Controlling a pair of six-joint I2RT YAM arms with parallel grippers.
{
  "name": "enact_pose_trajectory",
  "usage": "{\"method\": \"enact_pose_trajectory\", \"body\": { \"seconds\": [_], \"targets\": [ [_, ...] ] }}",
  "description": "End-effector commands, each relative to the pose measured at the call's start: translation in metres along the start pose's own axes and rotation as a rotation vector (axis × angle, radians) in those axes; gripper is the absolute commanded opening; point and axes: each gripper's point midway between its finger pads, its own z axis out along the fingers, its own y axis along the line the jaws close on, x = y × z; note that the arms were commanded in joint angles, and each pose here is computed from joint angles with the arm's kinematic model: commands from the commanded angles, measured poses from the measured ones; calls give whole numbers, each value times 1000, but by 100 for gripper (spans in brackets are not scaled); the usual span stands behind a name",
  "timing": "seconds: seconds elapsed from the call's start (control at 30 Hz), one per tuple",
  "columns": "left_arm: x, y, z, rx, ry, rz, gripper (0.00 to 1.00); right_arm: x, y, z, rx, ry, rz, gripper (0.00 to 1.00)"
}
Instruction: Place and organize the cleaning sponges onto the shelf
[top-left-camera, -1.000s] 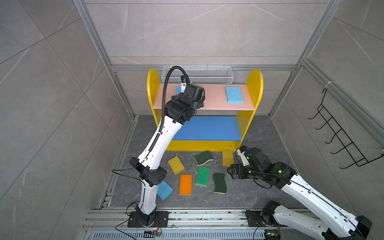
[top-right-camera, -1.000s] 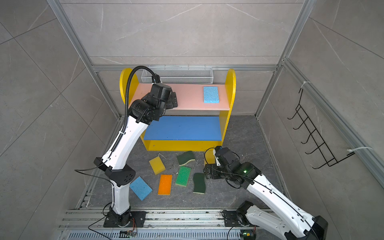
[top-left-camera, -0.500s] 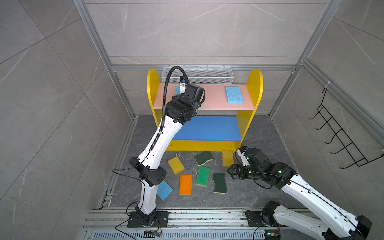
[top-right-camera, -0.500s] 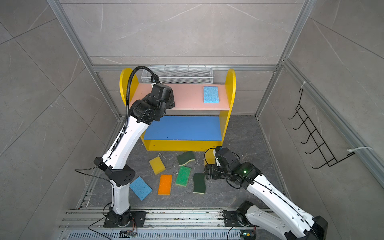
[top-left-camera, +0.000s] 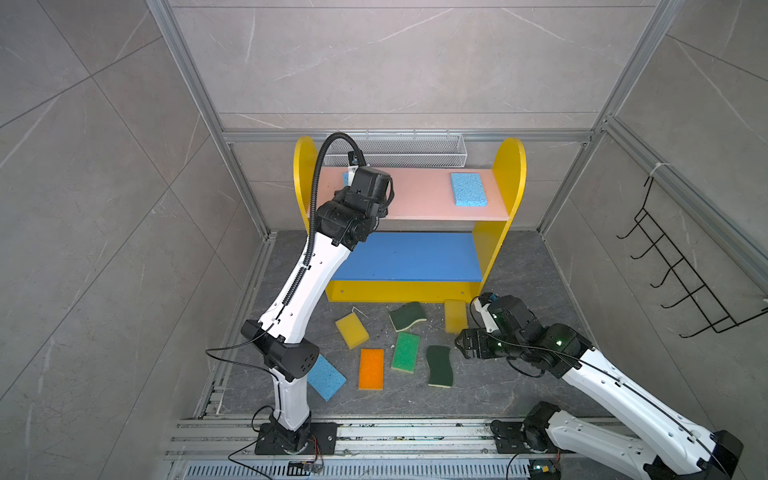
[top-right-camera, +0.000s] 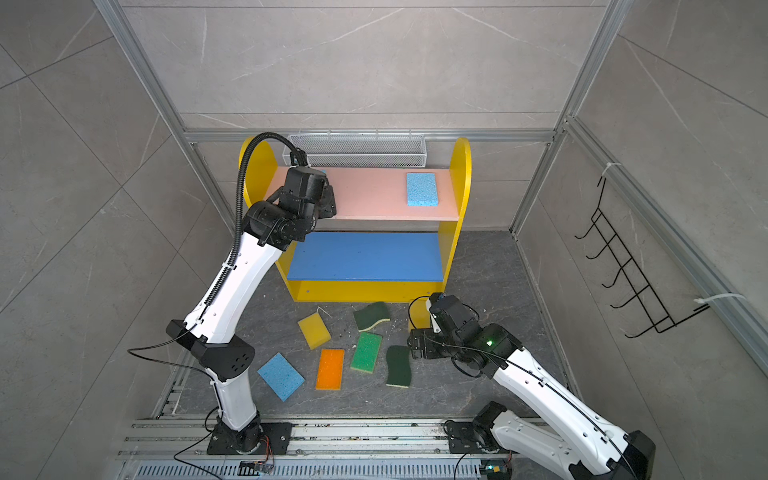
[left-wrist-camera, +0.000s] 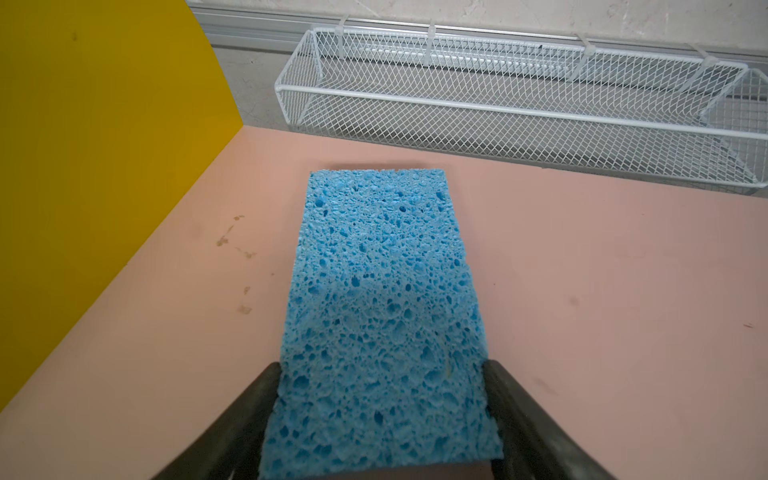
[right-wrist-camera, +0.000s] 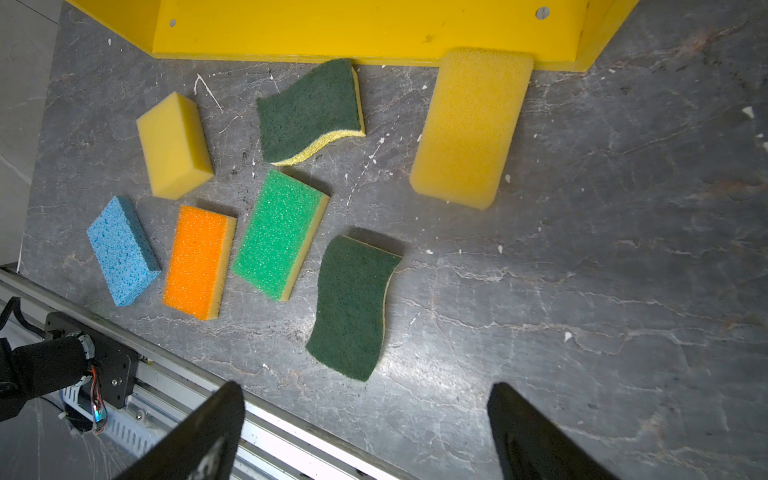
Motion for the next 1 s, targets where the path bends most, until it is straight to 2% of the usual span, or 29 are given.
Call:
{"method": "enact_pose_trajectory", "body": {
  "seconds": [0.0, 0.17, 0.27, 0.5, 0.97],
  "targets": [
    [66, 18, 19, -46, 243, 135, 74, 6, -4, 4, 24, 25, 3, 93],
    [70, 23, 18, -51, 246, 139, 74, 3, 0, 6, 13, 26, 11, 93],
    [72, 22, 18, -37, 251, 137, 82, 2, 1, 6, 5, 27, 17, 93],
    [69, 22, 13, -15, 236, 124, 91, 4, 0, 5, 8, 28, 25, 93],
    [46, 23, -26, 81, 178, 91, 93, 4, 0, 4, 7, 28, 35, 93]
  ]
}}
